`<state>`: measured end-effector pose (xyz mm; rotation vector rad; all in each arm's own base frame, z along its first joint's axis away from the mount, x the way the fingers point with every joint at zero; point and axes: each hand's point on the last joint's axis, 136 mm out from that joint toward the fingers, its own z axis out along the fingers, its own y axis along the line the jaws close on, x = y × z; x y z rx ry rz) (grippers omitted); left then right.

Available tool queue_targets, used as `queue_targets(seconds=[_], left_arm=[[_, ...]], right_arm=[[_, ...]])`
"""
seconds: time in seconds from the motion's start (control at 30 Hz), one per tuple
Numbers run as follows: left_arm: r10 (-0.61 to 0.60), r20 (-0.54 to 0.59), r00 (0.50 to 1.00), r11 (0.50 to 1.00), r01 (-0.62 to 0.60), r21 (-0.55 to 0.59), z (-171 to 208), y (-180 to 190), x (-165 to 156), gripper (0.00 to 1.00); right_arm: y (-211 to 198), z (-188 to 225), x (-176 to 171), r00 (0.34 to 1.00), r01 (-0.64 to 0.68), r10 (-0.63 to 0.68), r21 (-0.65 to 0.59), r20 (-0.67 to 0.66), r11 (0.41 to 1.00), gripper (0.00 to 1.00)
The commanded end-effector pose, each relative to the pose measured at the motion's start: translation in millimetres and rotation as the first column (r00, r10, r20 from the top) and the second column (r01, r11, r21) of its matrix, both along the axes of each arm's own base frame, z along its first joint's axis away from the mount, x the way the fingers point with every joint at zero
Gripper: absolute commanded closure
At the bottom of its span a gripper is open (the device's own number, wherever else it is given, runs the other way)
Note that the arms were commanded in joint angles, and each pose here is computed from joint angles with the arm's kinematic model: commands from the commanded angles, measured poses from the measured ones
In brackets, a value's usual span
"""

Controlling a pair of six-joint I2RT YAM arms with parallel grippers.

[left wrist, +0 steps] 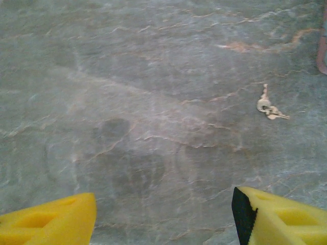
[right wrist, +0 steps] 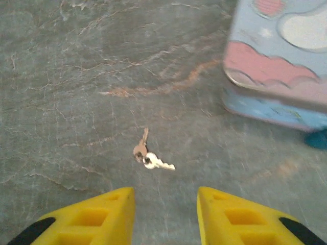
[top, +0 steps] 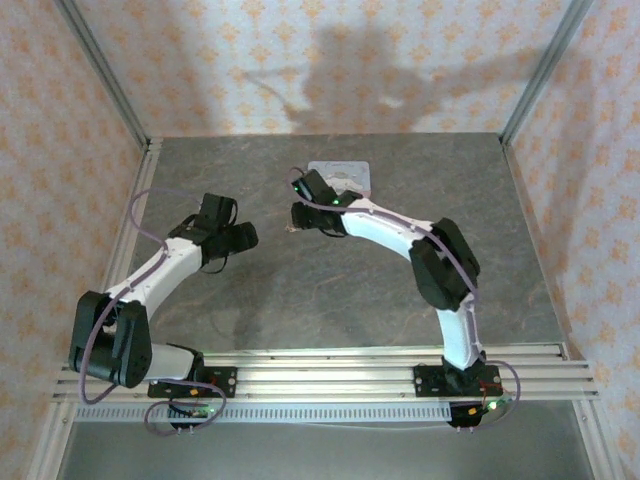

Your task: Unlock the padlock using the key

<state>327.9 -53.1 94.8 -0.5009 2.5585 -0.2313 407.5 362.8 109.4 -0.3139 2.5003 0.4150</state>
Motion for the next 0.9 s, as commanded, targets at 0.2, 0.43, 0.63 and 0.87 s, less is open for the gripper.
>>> queue_targets(seconds=[0.2, 0.43, 0.63, 0.87], left_arm=[[0.006, -0.097, 0.995, 0.999, -0.011, -0.052, -23, 4, -21, 0.29], [-0.039, -0.137, 0.990, 0.998, 0.031, -0.055, -28, 0, -13, 0.29], [-0.056, -0.156, 0.986, 0.997, 0.047, -0.059, -32, 1, -10, 0.29], [-0.061, -0.168, 0.984, 0.996, 0.050, -0.069, -36, 1, -10, 0.29]], right_arm=[[19, -52, 5, 0.966, -0.208, 0.174, -0.168, -0.193, 0.964, 0.59], [27, -74, 13, 0.951, -0.251, 0.201, -0.207, -0.235, 0.946, 0.57], [32, -81, 4, 0.936, -0.298, 0.243, -0.204, -0.254, 0.933, 0.56], [36, -83, -4, 0.926, -0.342, 0.281, -0.246, -0.252, 0.907, 0.54]])
